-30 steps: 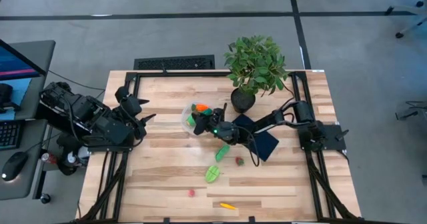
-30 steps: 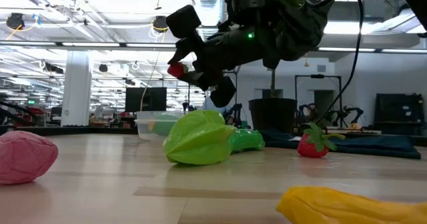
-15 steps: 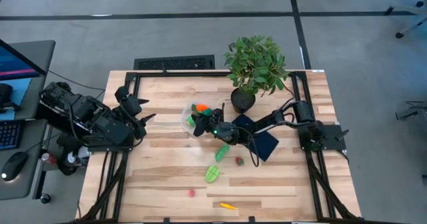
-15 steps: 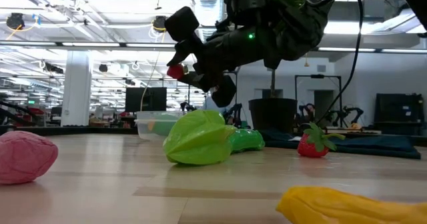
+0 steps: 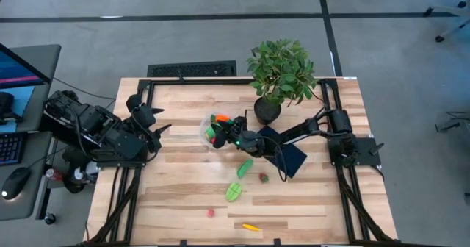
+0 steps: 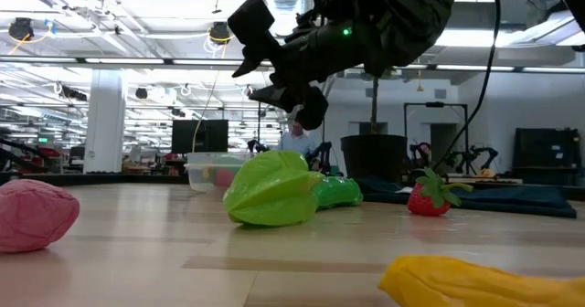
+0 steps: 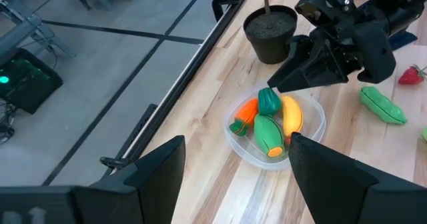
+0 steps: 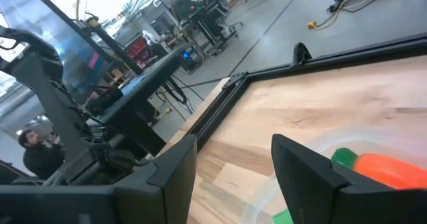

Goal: Pick and placing Produce into tupperware
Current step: Put the pink peach into the transparent bin

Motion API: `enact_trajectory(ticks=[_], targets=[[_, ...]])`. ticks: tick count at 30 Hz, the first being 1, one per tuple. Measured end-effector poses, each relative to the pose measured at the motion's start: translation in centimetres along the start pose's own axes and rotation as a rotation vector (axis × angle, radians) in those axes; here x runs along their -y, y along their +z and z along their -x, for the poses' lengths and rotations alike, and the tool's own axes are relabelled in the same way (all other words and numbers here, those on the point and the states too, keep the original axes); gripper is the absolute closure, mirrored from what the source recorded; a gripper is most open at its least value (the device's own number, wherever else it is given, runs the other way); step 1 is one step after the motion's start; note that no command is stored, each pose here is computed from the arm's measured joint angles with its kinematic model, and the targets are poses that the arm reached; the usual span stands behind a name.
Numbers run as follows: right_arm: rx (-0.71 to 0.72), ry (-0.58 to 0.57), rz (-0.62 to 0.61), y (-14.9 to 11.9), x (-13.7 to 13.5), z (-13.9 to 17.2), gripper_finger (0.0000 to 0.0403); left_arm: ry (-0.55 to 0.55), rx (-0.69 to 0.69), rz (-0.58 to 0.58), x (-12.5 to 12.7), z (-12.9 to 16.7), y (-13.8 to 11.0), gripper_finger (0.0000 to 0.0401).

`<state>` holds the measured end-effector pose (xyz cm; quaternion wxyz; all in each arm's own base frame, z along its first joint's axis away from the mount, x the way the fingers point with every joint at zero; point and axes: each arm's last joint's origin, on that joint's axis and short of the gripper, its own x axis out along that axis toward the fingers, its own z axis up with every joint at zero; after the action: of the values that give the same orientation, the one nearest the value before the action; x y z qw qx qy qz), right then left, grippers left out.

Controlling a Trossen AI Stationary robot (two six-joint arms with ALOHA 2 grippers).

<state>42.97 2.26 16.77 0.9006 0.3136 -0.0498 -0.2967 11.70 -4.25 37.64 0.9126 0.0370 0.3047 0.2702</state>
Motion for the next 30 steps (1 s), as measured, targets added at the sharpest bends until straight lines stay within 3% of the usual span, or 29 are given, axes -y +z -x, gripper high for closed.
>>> enact_trajectory(ticks=[6, 14, 24, 30], targets=[[-0.02, 0.034, 0.02, 0.1, -0.4, 0.2, 0.0214, 0.002, 0.002, 0.002, 0.0, 0.0, 0.0, 0.0145], [-0.158, 0.198, 0.158, 0.9, -3.1, 2.6, 0.0217, 0.003, 0.005, 0.03, 0.0, 0.0, 0.0, 0.0145], [-0.411, 0.176, 0.414, 3.1, -5.8, 9.5, 0.0227, 0.022, 0.056, 0.102, 0.1, 0.0, 0.4, 0.0145], [-0.531, 0.127, 0.453, 3.3, -6.3, 13.4, 0.0231, 0.032, 0.072, 0.145, 0.8, -0.3, 0.8, 0.0145]])
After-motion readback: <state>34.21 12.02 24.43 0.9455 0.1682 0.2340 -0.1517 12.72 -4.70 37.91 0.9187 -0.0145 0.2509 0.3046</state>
